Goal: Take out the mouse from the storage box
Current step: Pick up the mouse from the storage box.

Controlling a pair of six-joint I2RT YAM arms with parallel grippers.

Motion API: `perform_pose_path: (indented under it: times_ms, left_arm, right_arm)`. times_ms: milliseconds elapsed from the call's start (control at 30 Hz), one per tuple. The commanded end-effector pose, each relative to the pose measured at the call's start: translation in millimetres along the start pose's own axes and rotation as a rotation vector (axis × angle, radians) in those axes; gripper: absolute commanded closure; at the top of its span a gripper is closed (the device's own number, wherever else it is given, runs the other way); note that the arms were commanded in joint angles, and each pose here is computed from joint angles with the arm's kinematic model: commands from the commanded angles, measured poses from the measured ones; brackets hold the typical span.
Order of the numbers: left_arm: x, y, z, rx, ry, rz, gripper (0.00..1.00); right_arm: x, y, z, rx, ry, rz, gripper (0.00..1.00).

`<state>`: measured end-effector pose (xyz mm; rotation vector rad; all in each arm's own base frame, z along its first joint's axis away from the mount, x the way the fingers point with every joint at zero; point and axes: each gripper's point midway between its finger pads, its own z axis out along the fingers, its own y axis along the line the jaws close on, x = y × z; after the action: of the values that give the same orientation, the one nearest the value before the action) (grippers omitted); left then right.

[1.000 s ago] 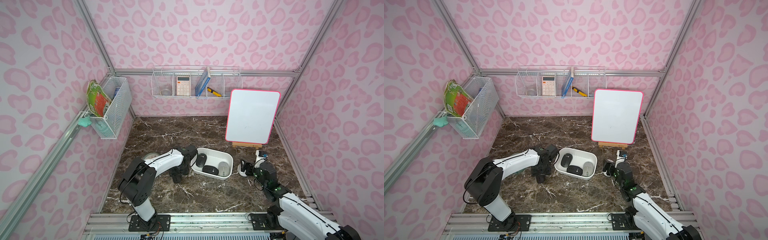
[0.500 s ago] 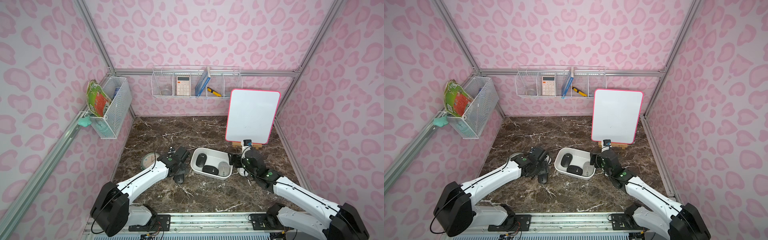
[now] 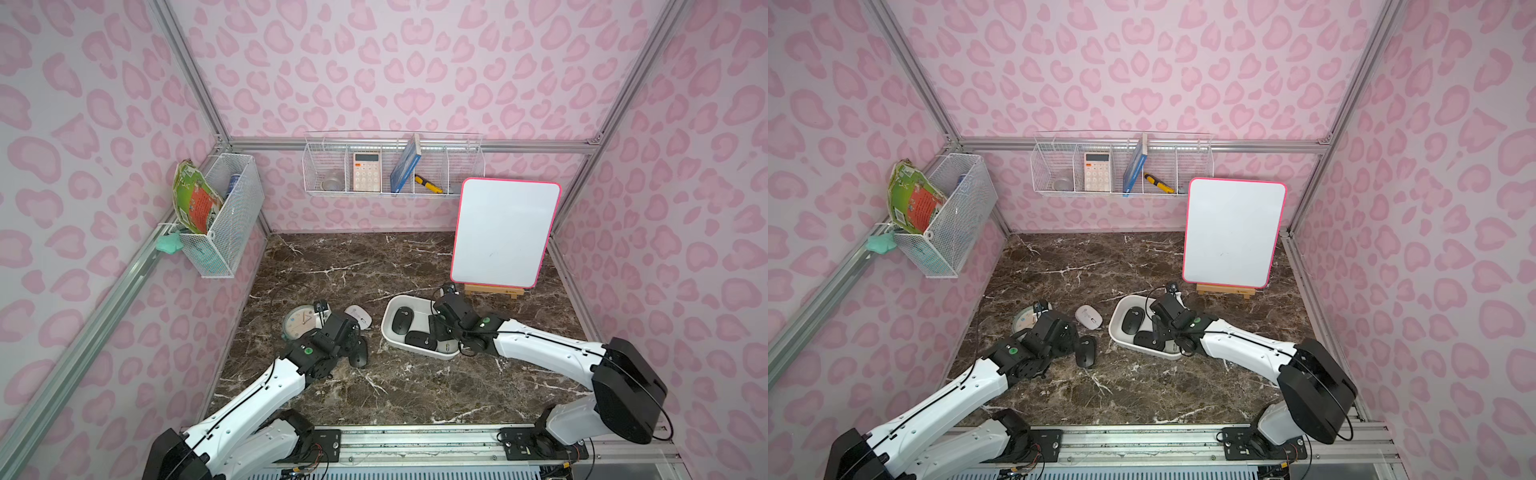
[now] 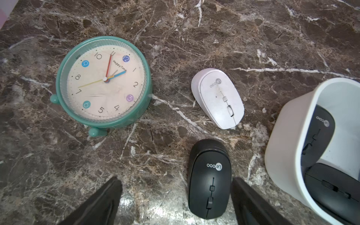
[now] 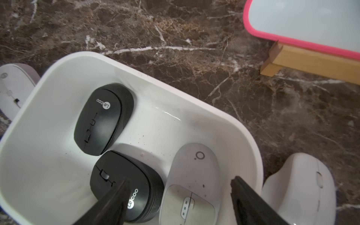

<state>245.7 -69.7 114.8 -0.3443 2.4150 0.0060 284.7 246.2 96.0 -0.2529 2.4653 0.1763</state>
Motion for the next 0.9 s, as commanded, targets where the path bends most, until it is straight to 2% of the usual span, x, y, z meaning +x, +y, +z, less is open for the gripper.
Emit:
perform_pose_path:
  times_ms: [0,167,533,700,867]
  left_arm:
    - [-6.3,3.9,0.6,-0.011,-0.046,0.006,0.07]
    - [-6.6,4.4,-1.6,0.011,-0.068,-0.002,0.06]
    - [-7.4,8.4,-9.4,0.049,-0.114,-0.027,0.05]
    - [-7.7,8.7,-10.2,0.053,-0.120,-0.029,0.04]
    - [-8.1,8.3,-9.8,0.053,-0.121,-0.028,0.04]
  right_arm:
    - [15.0,-4.3,3.9,0.045,0.069,0.021,0.18]
    - [24.7,-0.4,13.0,0.050,0.117,0.038,0.20]
    - [49.0,-12.1,40.3,0.169,0.201,0.053,0.26]
    - [48.4,5.9,51.8,0.115,0.209,0.038,0.31]
    - [30.8,24.9,52.9,0.067,0.168,0.019,0.31]
